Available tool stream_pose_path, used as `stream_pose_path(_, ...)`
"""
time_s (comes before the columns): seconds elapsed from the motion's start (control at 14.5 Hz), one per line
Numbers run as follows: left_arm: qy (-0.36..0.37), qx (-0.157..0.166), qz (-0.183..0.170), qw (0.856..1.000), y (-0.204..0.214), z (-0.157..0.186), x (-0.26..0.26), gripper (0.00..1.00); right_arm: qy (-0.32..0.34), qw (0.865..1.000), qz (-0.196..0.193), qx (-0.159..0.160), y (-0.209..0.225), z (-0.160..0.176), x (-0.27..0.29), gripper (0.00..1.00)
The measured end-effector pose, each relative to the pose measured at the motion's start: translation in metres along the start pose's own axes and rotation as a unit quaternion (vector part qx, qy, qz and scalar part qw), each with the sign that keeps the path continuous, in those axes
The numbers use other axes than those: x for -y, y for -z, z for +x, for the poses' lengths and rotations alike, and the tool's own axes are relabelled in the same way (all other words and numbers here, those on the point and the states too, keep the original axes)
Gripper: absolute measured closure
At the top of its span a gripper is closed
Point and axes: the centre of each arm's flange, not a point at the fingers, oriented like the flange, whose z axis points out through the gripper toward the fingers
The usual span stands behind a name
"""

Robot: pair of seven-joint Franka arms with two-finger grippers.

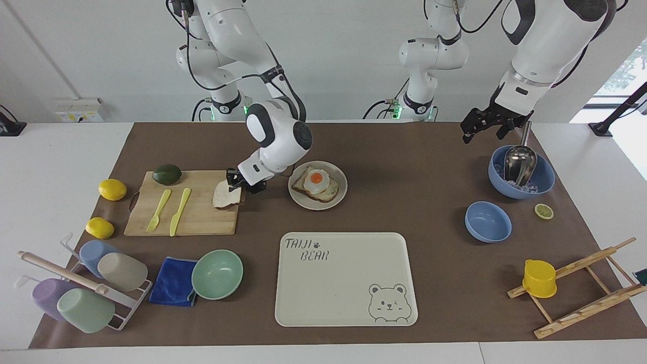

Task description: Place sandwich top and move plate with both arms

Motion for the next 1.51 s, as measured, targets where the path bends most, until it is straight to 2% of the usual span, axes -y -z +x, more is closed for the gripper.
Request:
stream_pose_path(0.21,0.000,0.001,0.000,1.000,0.000,0.000,0.000,0.00,0.007,1.000,-0.024,0.011,0.045,-0.005,-0.021,0.91)
stream_pose_path(0.48,0.005,0.001,0.000,1.000,0.000,0.001,0.005,0.00,0.004,0.999,-0.023,0.026,0.086,-0.022,-0.078,0.91)
stream_pose_path(0.62,0.009,0.001,0.000,1.000,0.000,0.002,0.010,0.00,0.018,1.000,-0.008,0.008,0.112,-0.039,-0.083,0.91)
stream_pose_path(0.76,0.012,0.001,-0.001,1.000,0.000,0.003,0.013,0.00,0.039,0.999,0.005,-0.032,0.145,-0.058,-0.063,0.91)
stream_pose_path(0.89,0.017,0.000,-0.001,1.000,0.000,0.003,0.018,0.00,0.058,0.997,0.032,-0.051,0.168,-0.071,-0.043,0.91)
stream_pose_path(1.1,0.030,0.000,-0.002,1.000,0.001,0.006,0.032,0.00,0.069,0.988,0.120,-0.069,0.197,-0.071,-0.023,0.91)
stream_pose_path(1.24,0.035,0.000,-0.002,0.999,0.001,0.007,0.038,0.00,0.070,0.981,0.164,-0.080,0.204,-0.063,-0.011,0.91)
stream_pose_path(1.31,0.038,0.000,-0.002,0.999,0.001,0.007,0.041,0.00,0.073,0.979,0.173,-0.079,0.201,-0.059,-0.002,0.91)
stream_pose_path(1.51,0.043,0.000,-0.002,0.999,0.001,0.008,0.046,0.00,0.091,0.981,0.161,-0.062,0.182,-0.053,0.032,0.91)
